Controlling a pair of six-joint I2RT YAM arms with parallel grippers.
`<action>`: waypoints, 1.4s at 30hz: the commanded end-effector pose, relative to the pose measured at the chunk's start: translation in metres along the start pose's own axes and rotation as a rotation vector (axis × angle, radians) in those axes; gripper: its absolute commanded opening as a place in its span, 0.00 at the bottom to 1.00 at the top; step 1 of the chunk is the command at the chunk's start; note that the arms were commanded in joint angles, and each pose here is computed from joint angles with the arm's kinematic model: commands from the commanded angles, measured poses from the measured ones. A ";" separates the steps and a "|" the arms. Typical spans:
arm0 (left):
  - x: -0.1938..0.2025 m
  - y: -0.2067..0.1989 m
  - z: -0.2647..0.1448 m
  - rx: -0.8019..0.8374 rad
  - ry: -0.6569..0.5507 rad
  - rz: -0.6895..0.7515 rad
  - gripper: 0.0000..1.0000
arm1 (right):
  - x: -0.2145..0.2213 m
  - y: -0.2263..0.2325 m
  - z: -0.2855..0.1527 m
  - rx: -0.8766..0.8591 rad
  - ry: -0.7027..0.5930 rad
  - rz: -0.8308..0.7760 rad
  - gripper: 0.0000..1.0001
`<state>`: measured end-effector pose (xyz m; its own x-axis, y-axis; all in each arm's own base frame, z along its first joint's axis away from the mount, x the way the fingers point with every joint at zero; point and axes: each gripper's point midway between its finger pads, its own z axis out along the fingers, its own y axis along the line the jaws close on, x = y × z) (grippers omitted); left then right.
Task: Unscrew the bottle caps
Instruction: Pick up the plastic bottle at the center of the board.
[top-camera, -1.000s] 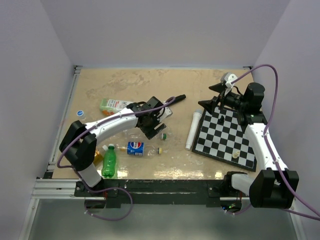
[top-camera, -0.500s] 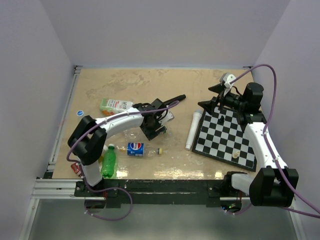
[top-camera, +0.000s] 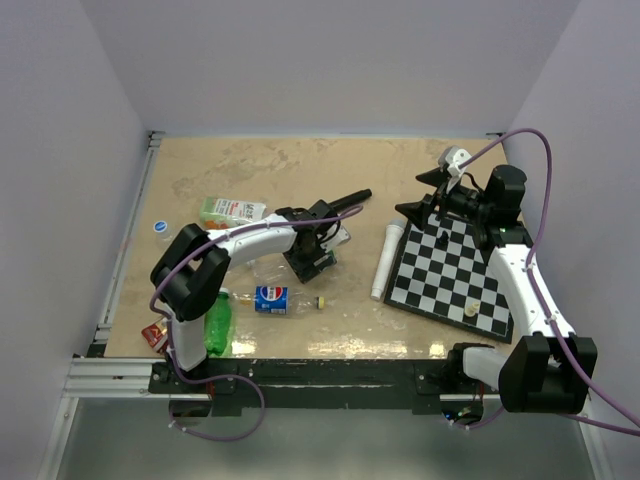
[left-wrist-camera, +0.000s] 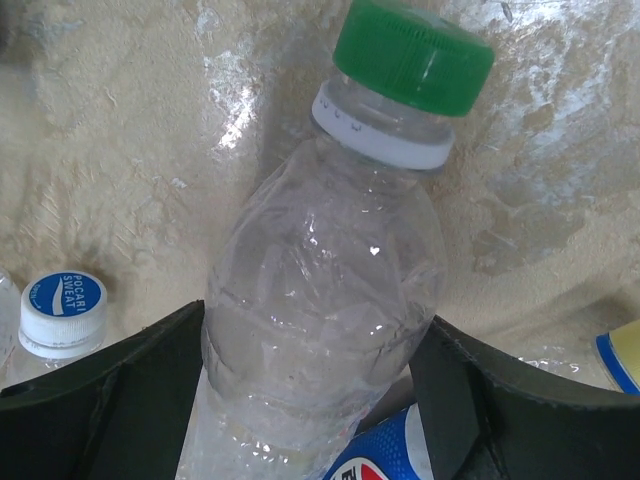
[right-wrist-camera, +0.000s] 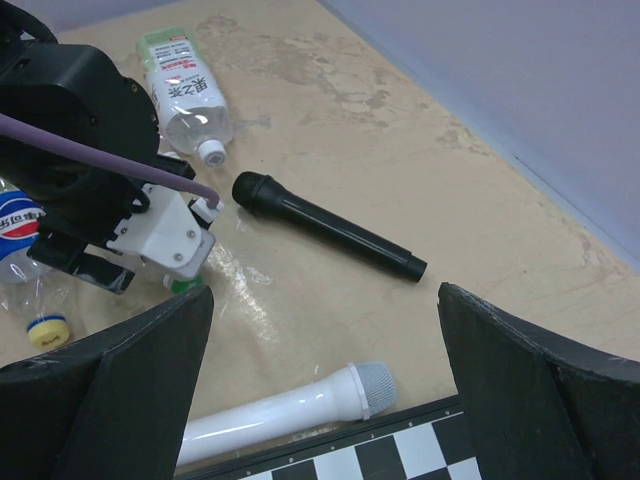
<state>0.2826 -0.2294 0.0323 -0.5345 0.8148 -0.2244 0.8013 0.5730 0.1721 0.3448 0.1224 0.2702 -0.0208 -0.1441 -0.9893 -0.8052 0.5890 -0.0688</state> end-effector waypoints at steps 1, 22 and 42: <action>-0.025 0.005 -0.007 -0.017 -0.073 -0.023 0.83 | -0.011 0.004 0.000 -0.027 -0.015 -0.036 0.98; -0.097 0.010 -0.081 0.013 -0.445 -0.090 0.28 | -0.008 0.003 0.000 -0.029 -0.001 -0.045 0.98; -0.147 -0.003 -0.215 0.193 -1.075 -0.305 0.19 | -0.012 0.012 -0.002 -0.064 -0.013 -0.061 0.98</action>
<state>0.3047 -0.3160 0.2236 -0.3341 0.2848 -0.8985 0.7388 0.6710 -0.0620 0.3391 0.1242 0.2626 -0.0299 -0.1640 -0.9860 -0.8227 0.5642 -0.0689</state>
